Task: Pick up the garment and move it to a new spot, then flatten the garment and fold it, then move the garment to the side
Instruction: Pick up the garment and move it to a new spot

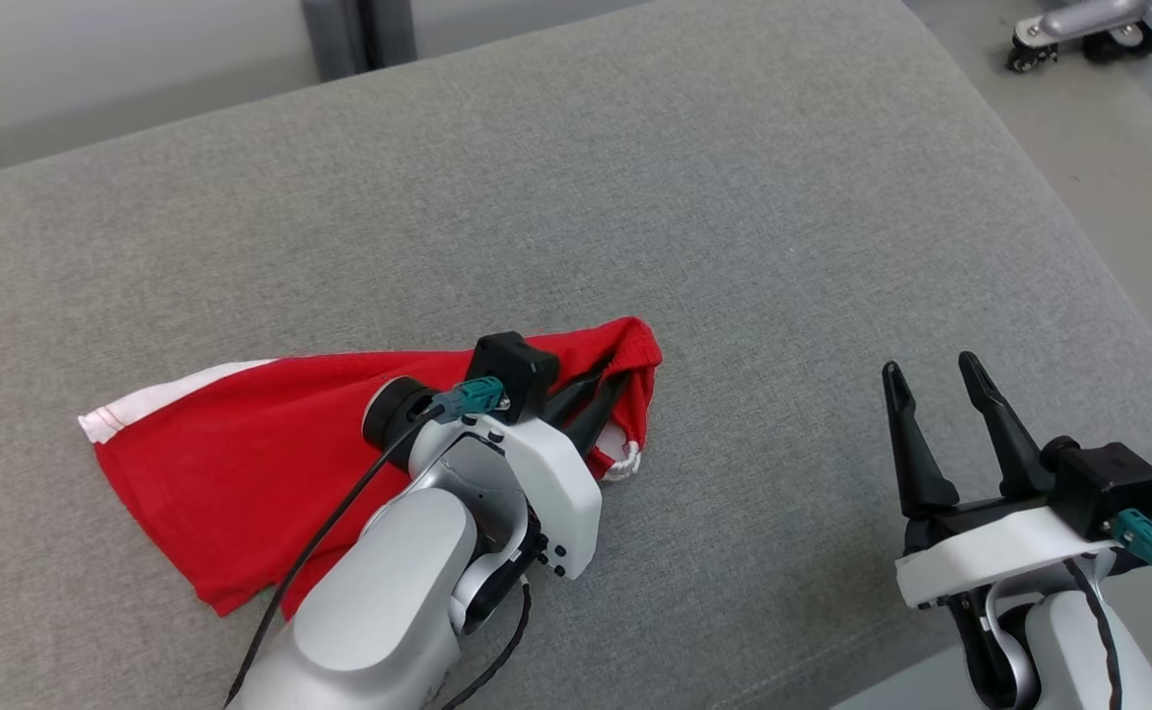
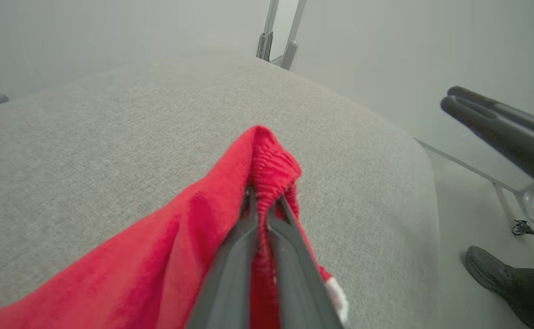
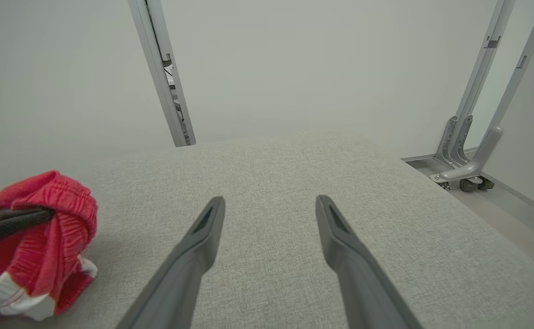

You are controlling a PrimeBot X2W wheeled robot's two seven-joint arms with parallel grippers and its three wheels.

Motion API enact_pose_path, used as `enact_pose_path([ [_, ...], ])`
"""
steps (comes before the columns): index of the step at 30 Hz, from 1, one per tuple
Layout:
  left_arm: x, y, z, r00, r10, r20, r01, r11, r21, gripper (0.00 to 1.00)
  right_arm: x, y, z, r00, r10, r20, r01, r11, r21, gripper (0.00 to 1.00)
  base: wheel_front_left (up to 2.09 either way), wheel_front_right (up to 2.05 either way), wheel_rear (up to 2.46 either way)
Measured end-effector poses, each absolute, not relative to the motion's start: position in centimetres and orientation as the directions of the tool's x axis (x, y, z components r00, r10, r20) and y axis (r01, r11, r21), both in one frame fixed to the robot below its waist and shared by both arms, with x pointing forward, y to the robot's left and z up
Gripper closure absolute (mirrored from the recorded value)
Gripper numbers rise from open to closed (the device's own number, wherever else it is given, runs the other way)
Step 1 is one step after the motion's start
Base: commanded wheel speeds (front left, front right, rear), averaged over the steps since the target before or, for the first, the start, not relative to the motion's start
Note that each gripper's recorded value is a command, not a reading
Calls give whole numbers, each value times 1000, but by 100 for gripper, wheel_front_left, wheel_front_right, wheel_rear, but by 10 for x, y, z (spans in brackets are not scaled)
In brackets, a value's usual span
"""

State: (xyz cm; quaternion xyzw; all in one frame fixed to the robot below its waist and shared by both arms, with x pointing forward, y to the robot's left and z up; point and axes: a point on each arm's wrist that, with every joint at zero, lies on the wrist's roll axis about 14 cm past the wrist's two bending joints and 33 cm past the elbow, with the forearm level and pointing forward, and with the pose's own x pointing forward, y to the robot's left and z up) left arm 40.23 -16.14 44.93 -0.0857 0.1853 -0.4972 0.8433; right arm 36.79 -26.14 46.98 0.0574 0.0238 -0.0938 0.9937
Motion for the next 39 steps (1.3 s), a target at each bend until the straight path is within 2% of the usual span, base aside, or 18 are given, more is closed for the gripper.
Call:
enact_pose_path([
  [2,398,-166,436,408,-876,-257,809,478,-342,100,366,-265,464,978,-197,-74,204,973,106,0,0,0,0],
  [3,397,-167,432,401,-877,-264,809,474,-348,91,365,-267,462,976,-203,-83,211,972,104,0,0,0,0],
  [4,396,-168,429,398,-878,-266,812,472,-345,31,365,-267,460,975,-205,-89,213,972,102,0,0,0,0],
  [5,396,-168,428,397,-878,-266,813,471,-342,0,366,-267,459,975,-203,-91,212,972,102,0,0,0,0],
  [8,396,-165,428,405,-877,-258,808,475,-348,0,370,-264,459,978,-191,-88,200,975,101,0,0,0,0],
  [16,406,-142,451,510,-846,-159,768,530,-359,0,385,-245,467,990,-132,-52,138,983,119,0,0,0,0],
  [20,426,-112,468,632,-768,-99,703,623,-343,0,392,-233,472,995,-94,-32,97,987,124,0,0,0,0],
  [25,450,-55,482,787,-615,-50,570,757,-320,0,398,-218,480,999,-48,-4,48,991,124,0,0,0,0],
  [30,461,10,488,894,-448,-31,417,854,-310,0,402,-206,485,1000,-9,6,8,992,127,0,0,0,0],
  [34,467,68,496,953,-304,-9,288,913,-290,0,408,-194,491,999,27,20,-29,991,128,0,0,0,0],
  [39,460,126,508,986,-160,36,164,954,-251,0,412,-182,494,998,61,24,-63,990,127,0,0,0,0],
])
